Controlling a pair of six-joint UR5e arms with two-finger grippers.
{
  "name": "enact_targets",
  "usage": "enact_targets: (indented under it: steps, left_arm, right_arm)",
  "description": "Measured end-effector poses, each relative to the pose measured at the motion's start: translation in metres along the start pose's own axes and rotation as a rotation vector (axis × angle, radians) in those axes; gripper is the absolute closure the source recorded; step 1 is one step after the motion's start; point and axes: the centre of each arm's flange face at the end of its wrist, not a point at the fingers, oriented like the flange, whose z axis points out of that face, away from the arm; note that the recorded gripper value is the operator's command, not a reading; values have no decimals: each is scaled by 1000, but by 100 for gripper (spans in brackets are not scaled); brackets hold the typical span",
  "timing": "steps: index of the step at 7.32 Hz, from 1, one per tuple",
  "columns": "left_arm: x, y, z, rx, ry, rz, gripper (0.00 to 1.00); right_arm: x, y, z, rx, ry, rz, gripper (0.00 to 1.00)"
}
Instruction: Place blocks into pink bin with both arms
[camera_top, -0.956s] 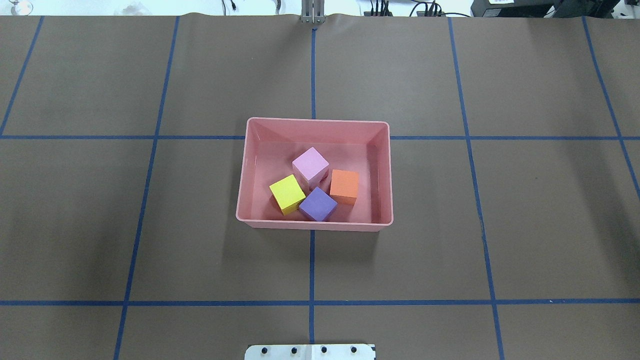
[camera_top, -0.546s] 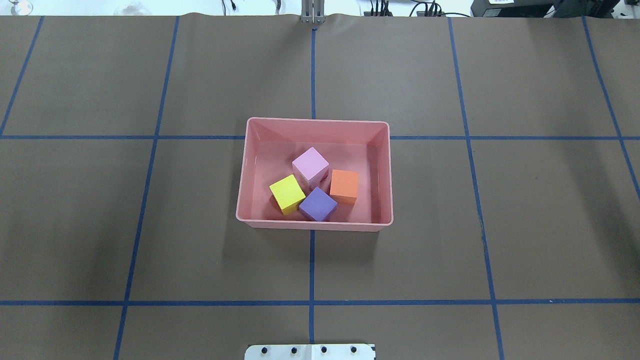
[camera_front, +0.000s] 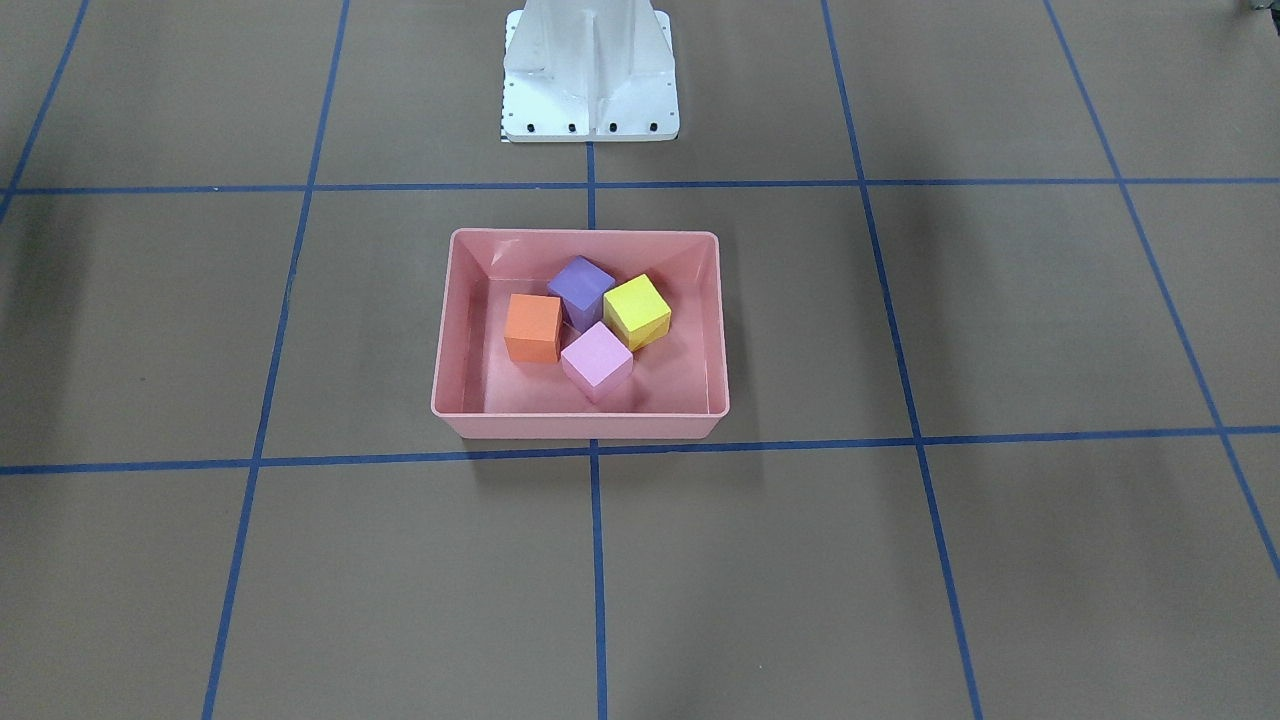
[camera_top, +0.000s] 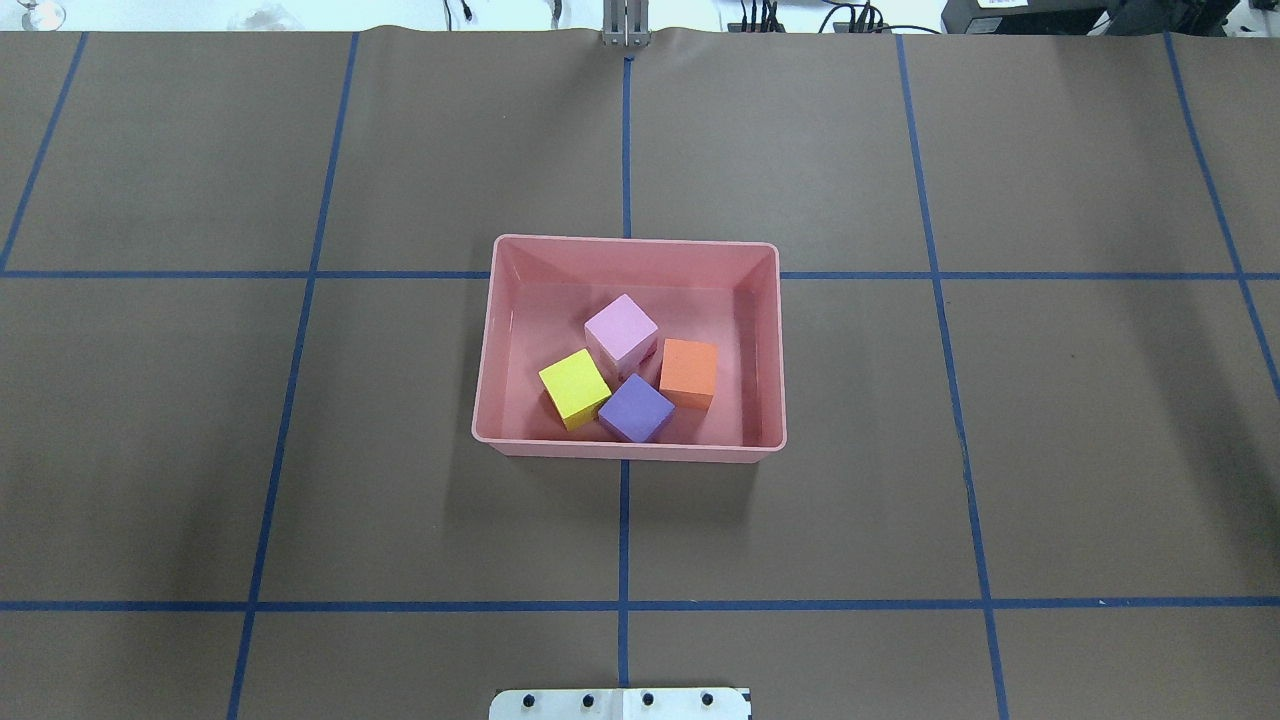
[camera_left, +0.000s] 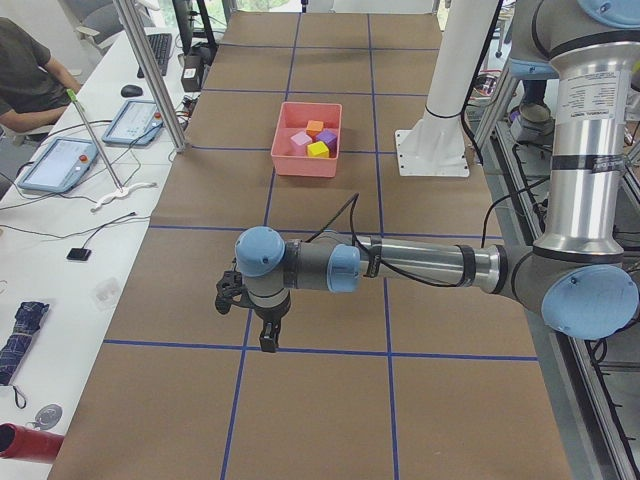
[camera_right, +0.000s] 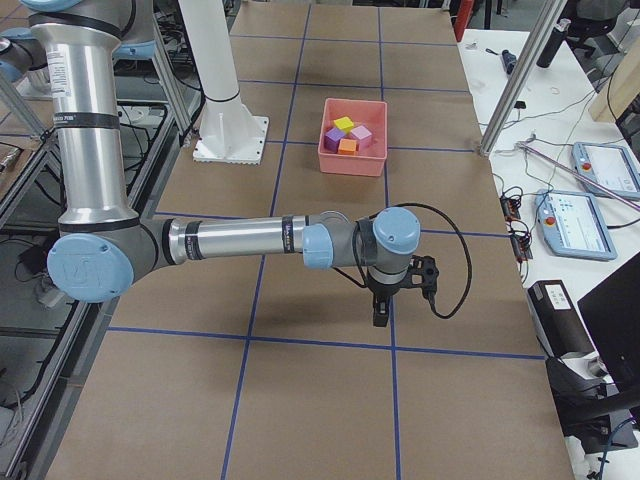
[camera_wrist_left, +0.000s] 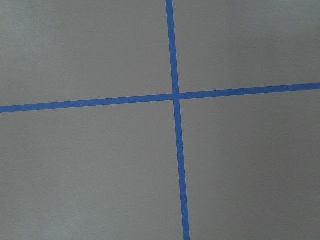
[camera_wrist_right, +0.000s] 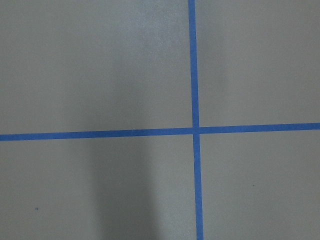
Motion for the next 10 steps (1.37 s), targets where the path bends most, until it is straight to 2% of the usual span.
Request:
enact_targets:
  steps: [7,10]
  left_arm:
    - [3,-4,-1,-1,5,5,0]
    - [5,-4,-2,-6,6,-75,0]
  right_arm:
    - [-1,1,3,-5,0,-1,0]
    - [-1,1,5,-10,2,-2,0]
